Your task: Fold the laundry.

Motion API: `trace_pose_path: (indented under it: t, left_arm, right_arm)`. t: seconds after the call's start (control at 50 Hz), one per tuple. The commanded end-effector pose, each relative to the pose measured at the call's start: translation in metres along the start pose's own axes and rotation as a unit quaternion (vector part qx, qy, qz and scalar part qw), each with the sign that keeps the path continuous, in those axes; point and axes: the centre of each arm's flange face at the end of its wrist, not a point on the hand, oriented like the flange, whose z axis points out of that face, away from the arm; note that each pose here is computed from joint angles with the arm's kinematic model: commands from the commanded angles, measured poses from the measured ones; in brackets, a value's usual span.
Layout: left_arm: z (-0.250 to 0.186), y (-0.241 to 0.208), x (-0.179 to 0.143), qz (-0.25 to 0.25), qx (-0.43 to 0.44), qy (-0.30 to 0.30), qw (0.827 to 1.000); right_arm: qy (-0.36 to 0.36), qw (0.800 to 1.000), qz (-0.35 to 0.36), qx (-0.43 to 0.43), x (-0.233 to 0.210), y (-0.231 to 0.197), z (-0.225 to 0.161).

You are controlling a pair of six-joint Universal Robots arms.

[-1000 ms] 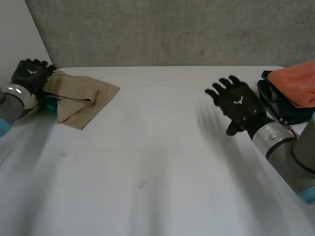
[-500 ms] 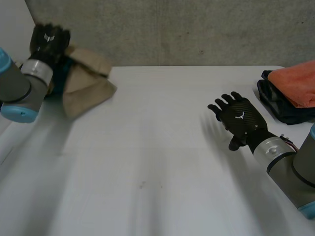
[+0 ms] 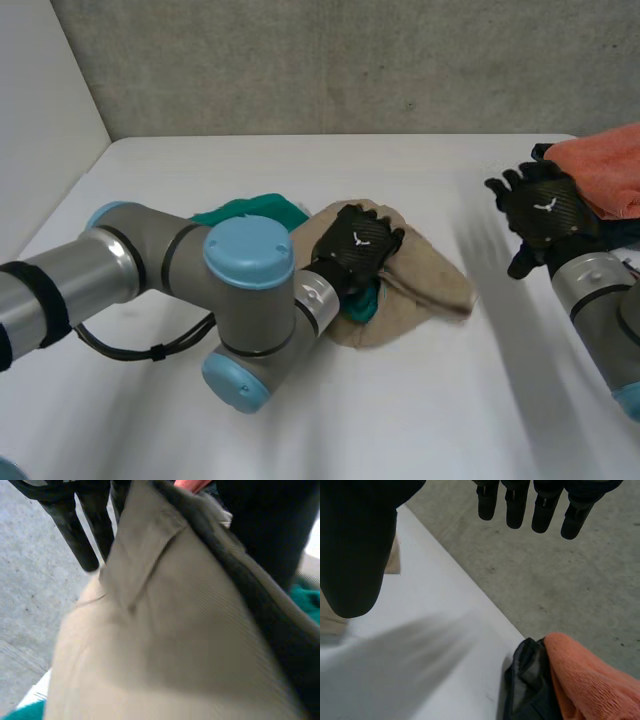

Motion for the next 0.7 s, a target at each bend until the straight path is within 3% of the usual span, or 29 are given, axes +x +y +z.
trace_pose_path:
  t: [0.02,0.14,0.26,0.42,0.56,0.7]
  left_arm:
    - [-0.031,-0.050,-0.026,0.005,0.028,-0.029,0.999]
    - [-0.070,-0.076,-0.060,0.002,0.040,-0.069,0.997]
    - [-0.099,-0.068,-0.086,-0.033,0.022,-0.103,0.994]
    - [-0.127,-0.042,-0.106,-0.088,-0.014,-0.138,0.986]
    - [-0.137,-0.020,-0.114,-0.099,-0.044,-0.157,0.982]
    - [-0.137,-0.011,-0.127,-0.100,-0.049,-0.178,0.978]
  right_arm:
    - [0.002,0.999,0.033,0.003,0.008,-0.012,-0.005]
    - [-0.040,0.994,0.092,-0.040,0.005,-0.030,-0.014]
    - [-0.136,0.980,0.142,-0.037,-0.022,-0.068,-0.021]
    - [-0.217,0.965,0.140,-0.042,-0.075,-0.061,0.013]
    - [-0.246,0.960,0.118,-0.058,-0.113,-0.038,0.030]
    - [-0.193,0.977,0.095,-0.007,-0.093,-0.060,0.034]
